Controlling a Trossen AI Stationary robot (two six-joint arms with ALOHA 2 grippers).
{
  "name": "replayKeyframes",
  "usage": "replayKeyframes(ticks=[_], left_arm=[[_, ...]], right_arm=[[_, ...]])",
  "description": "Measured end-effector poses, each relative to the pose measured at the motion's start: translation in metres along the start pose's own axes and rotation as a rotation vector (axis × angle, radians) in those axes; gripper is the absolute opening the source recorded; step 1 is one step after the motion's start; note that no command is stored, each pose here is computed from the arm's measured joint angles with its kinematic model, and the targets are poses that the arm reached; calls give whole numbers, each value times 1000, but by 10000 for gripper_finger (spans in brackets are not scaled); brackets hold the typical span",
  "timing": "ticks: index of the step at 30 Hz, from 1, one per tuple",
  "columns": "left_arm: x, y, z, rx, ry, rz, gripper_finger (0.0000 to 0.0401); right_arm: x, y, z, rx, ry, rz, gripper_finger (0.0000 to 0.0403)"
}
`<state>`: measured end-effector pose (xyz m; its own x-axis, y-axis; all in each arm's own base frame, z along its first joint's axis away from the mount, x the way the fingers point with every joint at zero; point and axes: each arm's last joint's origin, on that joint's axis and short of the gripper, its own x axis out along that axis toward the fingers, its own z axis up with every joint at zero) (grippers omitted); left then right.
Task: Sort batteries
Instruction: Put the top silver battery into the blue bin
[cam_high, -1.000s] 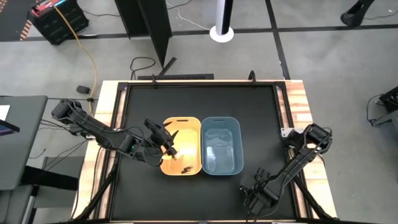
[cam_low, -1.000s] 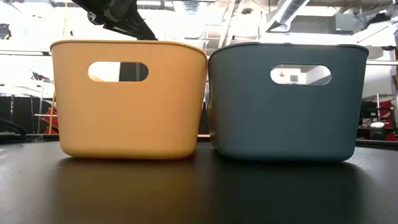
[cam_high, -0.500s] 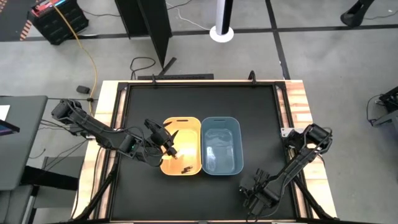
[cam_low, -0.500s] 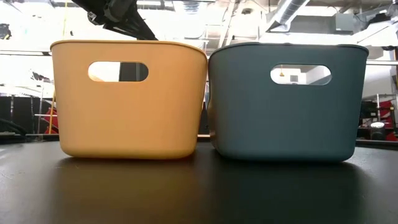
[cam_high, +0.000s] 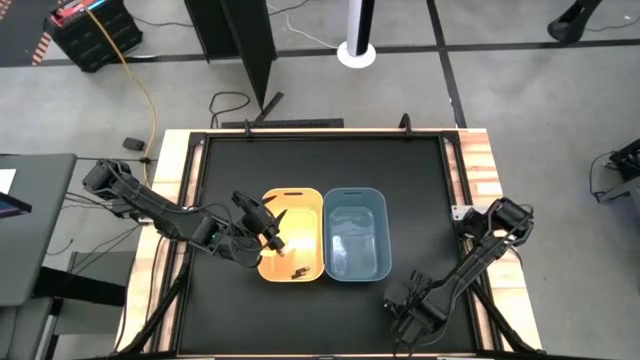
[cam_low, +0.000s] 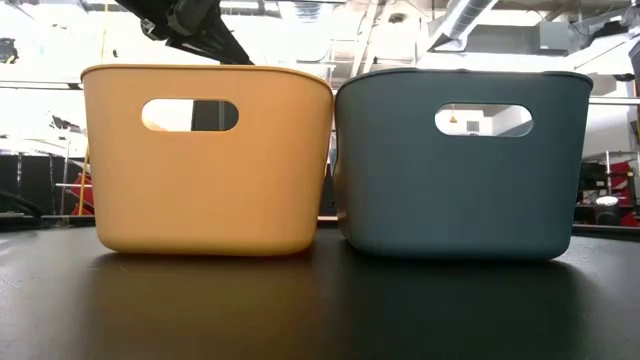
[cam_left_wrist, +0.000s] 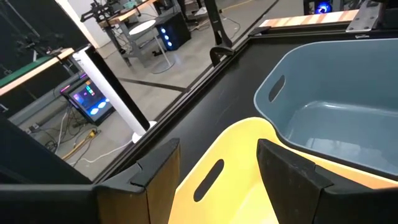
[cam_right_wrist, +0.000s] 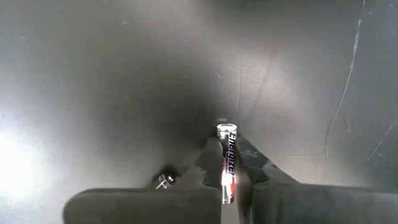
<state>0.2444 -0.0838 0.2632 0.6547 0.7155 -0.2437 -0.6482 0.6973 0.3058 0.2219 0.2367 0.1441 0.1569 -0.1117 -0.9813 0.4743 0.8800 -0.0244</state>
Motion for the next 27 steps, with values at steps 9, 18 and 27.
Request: replayKeyframes(ticks=[9, 18, 27], left_arm=[[0, 0, 0, 5, 0, 0, 207], [0, 0, 0, 6, 0, 0, 207], [0, 0, 0, 6, 0, 0, 207]], right_arm=[[0, 2, 0, 13, -7, 16, 2], [-1, 2, 1, 14, -12, 21, 0], [-6, 1, 2, 10, -8, -3, 0]])
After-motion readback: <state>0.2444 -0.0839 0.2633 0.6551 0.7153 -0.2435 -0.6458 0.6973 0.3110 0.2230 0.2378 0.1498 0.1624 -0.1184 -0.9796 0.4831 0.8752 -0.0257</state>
